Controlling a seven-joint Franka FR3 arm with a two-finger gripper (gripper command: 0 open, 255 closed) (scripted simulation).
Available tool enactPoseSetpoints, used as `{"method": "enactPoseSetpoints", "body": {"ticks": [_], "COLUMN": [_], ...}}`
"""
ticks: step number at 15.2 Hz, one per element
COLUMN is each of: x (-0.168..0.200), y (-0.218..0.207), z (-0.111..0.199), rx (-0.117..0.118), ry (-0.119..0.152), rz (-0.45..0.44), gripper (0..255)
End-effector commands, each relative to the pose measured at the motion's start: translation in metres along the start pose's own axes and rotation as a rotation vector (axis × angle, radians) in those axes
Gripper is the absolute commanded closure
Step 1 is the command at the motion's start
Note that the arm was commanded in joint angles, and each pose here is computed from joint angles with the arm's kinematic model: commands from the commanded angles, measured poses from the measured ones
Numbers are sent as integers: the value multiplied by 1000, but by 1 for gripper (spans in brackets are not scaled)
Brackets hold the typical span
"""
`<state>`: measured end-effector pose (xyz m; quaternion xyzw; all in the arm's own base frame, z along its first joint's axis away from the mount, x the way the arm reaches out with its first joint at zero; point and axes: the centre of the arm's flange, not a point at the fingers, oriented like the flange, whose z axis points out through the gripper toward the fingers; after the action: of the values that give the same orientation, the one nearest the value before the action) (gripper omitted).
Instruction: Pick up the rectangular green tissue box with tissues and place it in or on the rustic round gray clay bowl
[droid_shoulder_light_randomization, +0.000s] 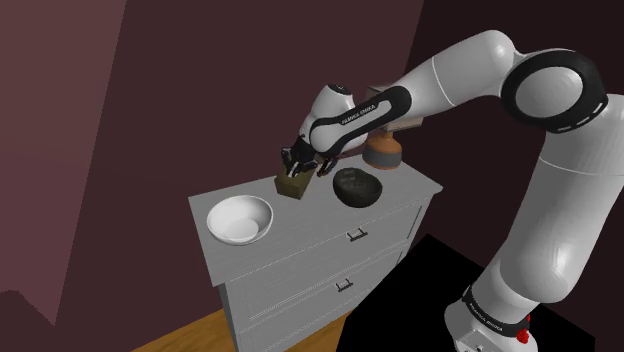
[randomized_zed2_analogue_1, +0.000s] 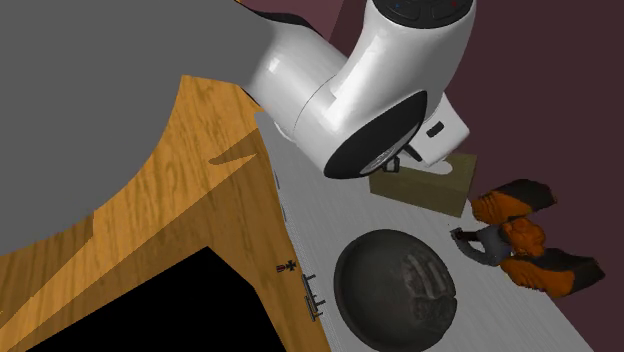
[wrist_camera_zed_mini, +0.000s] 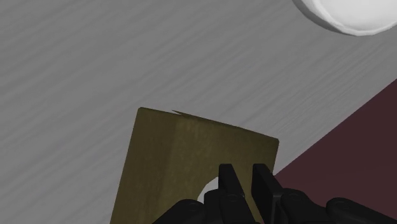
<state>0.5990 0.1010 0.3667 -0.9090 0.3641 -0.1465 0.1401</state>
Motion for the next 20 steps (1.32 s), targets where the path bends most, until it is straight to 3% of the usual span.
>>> {"method": "enactPoseSetpoints", "body": {"ticks": [1,20], "x": [2,18], "y": [-3,-39], "z": [-8,-100], "rx": [-2,-2], "ry": [-1,-1], "rz": [0,0], "gripper": [255,255]}}
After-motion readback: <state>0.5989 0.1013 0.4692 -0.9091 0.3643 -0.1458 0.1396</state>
